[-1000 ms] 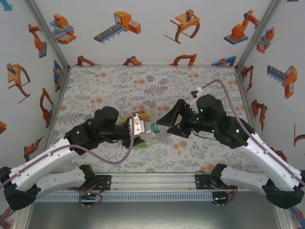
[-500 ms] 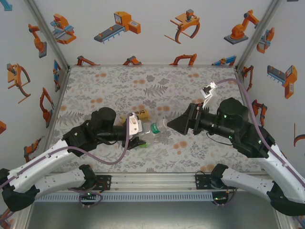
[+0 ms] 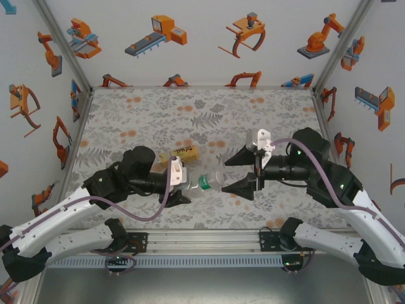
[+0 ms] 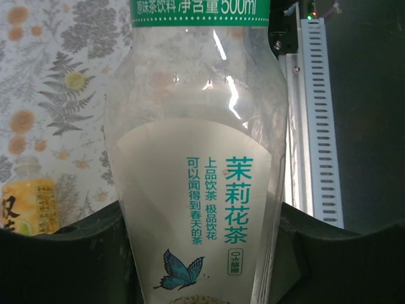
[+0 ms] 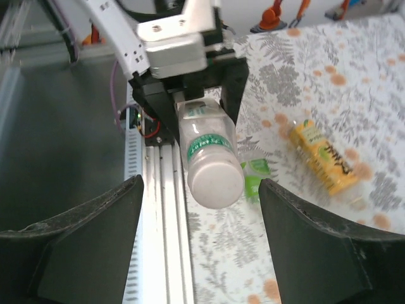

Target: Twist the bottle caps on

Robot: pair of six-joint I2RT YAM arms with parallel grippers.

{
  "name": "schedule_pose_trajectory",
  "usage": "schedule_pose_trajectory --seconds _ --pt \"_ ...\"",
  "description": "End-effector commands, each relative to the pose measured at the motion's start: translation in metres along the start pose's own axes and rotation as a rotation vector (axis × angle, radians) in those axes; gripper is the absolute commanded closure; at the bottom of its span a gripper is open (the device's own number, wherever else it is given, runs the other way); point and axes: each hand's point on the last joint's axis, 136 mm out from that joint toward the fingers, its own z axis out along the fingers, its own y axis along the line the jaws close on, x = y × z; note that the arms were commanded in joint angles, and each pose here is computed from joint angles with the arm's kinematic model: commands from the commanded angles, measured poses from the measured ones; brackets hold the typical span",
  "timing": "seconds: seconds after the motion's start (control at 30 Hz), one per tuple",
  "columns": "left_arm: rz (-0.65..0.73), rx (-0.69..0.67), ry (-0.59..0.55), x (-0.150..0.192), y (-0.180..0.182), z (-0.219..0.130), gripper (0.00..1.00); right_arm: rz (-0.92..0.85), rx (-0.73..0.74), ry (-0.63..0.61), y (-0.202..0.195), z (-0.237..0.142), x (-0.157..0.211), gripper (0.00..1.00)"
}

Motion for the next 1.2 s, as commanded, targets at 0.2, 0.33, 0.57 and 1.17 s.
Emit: schedule_pose_trajectory --seconds 0.2,0.33,0.57,1.17 --pt "0.014 0.062 -0.025 -0.010 -0.006 0.002 1.00 -0.186 -0.114 0.056 0.008 0.015 0.020 0.34" --pt "0.008 0.066 -0.026 -0.010 -0.007 0.003 1.00 -0.176 -0.096 0.075 0.004 0.017 0.029 0.36" --pt "0.013 0.064 -0.035 -0.012 -0.008 0.000 1.00 -0.167 -0.077 0.093 0.000 0.019 0.039 0.41" --pt "0.031 -0.012 -0.059 -0.020 0.001 -0.009 1.00 0.129 0.072 0.083 -0.025 0.023 0.042 0.83"
